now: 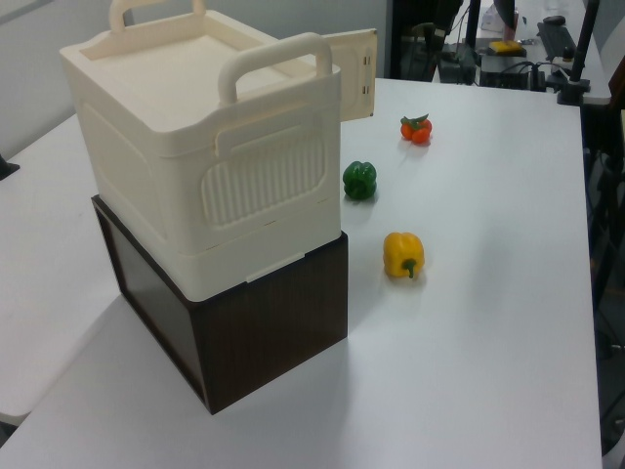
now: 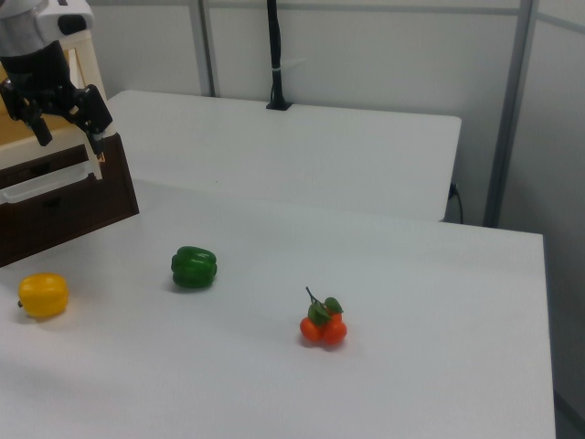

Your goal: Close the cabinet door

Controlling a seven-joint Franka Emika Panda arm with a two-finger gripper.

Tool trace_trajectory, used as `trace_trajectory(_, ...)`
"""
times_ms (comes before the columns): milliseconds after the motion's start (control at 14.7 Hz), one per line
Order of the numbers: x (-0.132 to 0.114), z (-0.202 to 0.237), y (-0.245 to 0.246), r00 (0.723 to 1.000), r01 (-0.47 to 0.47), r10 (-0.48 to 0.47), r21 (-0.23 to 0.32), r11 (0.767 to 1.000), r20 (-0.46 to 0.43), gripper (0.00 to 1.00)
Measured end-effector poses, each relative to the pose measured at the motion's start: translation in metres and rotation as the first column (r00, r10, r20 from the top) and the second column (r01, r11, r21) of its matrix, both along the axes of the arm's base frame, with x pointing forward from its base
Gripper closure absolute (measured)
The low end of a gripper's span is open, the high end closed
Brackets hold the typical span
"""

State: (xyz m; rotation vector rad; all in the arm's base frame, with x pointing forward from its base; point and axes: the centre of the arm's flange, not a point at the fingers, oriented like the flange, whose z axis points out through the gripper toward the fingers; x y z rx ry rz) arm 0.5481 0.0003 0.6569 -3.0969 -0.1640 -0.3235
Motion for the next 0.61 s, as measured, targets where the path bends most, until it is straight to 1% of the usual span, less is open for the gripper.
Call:
trace_trajectory(409, 0.0, 0.0, 0.0006, 1.0, 0.001, -0.001, 0.009, 1.0, 0.0, 0.0)
trace_trajectory(545, 0.0, 0.0, 0.0006, 1.0, 0.001, -0.001, 0.009, 1.0, 0.0, 0.02)
trace_trajectory(613, 0.0, 0.0, 0.0006, 1.0, 0.001, -0.001, 0.009, 1.0, 0.0, 0.05)
